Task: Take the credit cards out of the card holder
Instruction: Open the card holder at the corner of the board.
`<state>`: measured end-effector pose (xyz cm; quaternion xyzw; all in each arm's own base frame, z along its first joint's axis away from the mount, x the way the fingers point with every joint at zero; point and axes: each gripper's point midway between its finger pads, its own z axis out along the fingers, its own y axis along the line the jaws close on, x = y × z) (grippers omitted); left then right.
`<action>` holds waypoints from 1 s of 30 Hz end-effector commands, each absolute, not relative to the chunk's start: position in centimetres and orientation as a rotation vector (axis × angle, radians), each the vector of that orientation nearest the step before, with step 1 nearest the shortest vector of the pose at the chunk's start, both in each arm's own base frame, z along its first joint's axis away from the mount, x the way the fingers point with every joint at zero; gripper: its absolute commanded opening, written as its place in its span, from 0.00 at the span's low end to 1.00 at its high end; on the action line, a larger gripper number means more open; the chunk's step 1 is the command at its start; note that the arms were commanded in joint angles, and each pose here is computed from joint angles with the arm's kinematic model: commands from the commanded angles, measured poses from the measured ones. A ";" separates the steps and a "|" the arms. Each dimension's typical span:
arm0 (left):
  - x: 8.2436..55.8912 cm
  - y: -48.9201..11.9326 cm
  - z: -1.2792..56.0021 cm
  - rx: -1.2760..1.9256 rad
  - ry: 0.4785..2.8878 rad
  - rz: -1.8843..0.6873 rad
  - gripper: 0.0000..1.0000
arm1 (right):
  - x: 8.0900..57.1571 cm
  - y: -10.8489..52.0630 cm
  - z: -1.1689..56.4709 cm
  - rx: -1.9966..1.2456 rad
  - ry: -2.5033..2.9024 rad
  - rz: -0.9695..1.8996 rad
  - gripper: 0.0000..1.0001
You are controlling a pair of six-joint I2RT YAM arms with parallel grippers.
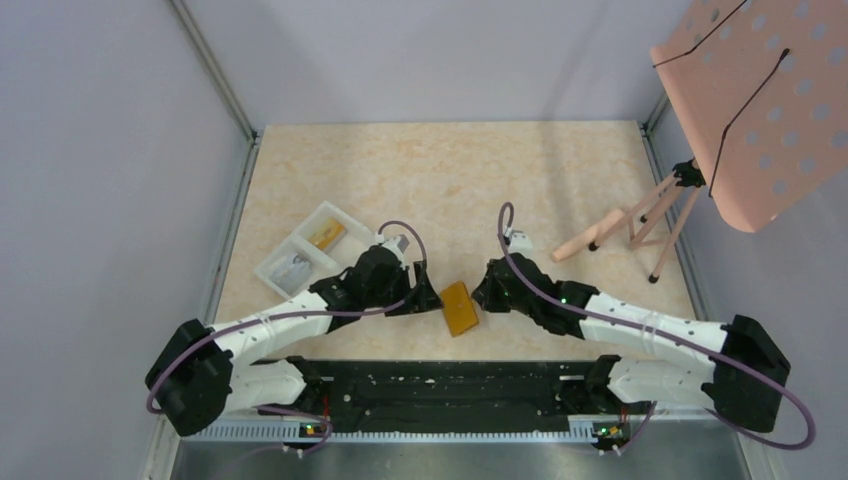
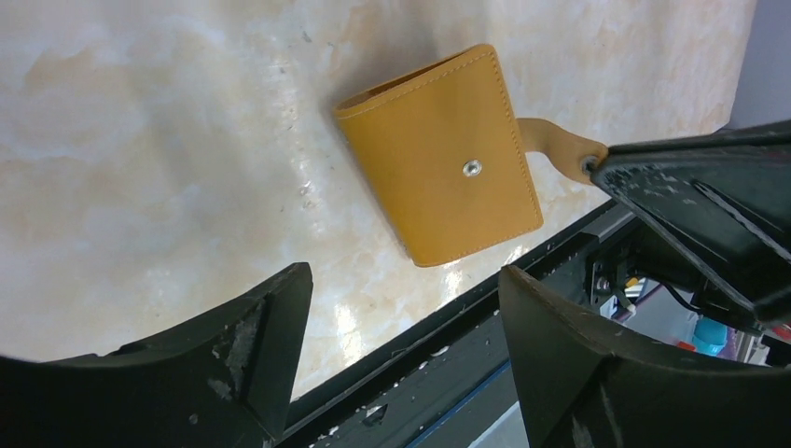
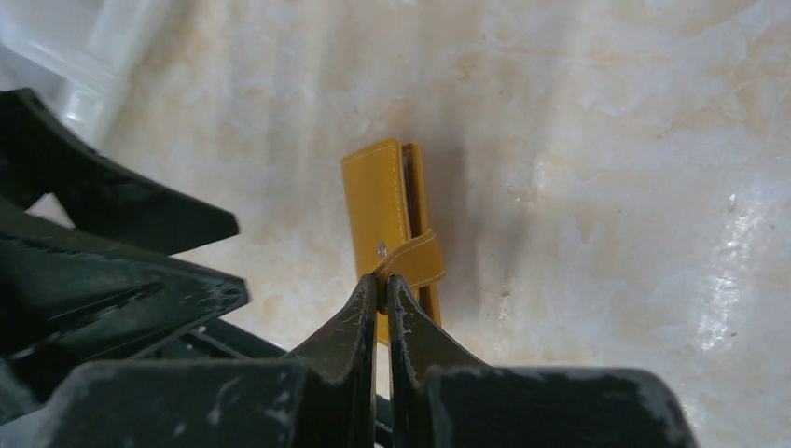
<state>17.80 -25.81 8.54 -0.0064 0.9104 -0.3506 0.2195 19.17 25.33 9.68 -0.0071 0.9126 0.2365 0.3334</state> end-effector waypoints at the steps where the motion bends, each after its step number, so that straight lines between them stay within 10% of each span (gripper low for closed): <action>1: 19.0 -27.7 10.4 0.068 2.470 -0.970 0.80 | 19.1 27.0 13.7 0.042 2.241 0.849 0.00; 30: 20.0 -30.1 10.1 0.137 2.482 -0.962 0.78 | 18.1 27.8 15.0 0.059 2.196 0.998 0.00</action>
